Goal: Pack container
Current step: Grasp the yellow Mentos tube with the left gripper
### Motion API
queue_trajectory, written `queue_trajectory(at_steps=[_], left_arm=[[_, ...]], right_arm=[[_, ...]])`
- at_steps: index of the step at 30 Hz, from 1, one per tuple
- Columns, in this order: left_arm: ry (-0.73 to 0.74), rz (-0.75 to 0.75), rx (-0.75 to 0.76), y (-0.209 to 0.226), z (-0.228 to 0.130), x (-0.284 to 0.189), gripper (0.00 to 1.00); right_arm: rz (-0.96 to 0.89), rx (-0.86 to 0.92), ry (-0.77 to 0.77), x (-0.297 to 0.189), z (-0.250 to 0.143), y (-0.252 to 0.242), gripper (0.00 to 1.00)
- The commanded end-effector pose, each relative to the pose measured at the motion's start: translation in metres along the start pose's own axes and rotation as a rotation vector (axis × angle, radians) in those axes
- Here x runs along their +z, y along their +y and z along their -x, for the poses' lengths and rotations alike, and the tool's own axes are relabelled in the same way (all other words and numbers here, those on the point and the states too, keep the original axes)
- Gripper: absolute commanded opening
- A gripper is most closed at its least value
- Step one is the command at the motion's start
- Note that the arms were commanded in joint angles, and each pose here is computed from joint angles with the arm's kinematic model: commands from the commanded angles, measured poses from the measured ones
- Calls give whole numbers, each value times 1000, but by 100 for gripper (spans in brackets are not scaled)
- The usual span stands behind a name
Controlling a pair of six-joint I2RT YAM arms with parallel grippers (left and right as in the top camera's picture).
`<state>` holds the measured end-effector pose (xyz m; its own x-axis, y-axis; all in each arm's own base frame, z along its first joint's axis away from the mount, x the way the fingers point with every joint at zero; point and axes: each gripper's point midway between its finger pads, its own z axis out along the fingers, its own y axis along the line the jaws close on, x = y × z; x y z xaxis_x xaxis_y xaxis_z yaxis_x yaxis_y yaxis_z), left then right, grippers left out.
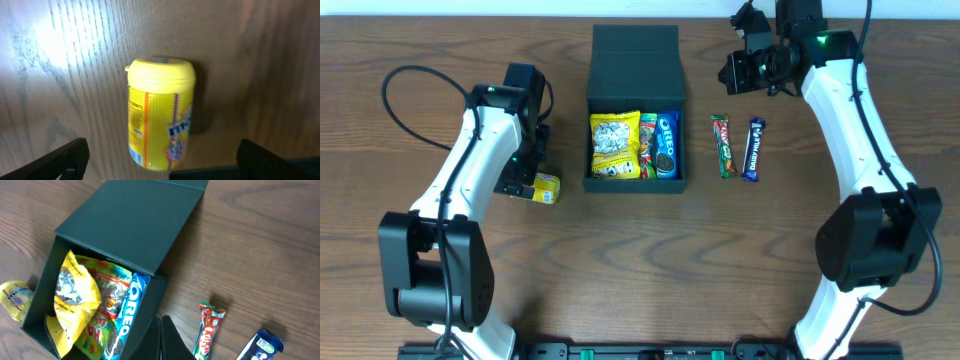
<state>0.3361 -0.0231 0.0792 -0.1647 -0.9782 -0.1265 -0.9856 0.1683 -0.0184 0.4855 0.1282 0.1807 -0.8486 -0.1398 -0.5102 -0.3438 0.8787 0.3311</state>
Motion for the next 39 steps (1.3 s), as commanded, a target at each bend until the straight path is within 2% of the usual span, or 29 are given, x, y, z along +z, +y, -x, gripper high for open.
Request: queue_trajectory(at_steps=[1,7,16,22,24,29,31,35,39], left_arm=[[29,69,0,14,-8,27,95],[19,-8,64,-4,-1,45,95],[133,32,111,-6,-20,77,95],[137,44,132,-5,-21,83,95],[129,44,136,-5,-19,83,100],[100,45,192,-5,-14,84,74],[101,44,204,-5,-14,84,60],[98,43,210,-6,-14,84,49],[90,-2,318,-16,-13,84,29]], right_arm=[[-7,-10,3,1,-1,-6,1],[-7,-9,3,1,-1,-6,1],[-7,-8,7,1,-2,-5,1],[-7,-8,7,1,-2,-5,1],[-7,-8,7,1,-2,-5,1],[-7,-8,7,1,-2,-5,1],[-7,-8,6,1,-2,-5,1],[-22,-7,6,0,-2,-9,1],[-83,3,6,-2,-2,-24,1]])
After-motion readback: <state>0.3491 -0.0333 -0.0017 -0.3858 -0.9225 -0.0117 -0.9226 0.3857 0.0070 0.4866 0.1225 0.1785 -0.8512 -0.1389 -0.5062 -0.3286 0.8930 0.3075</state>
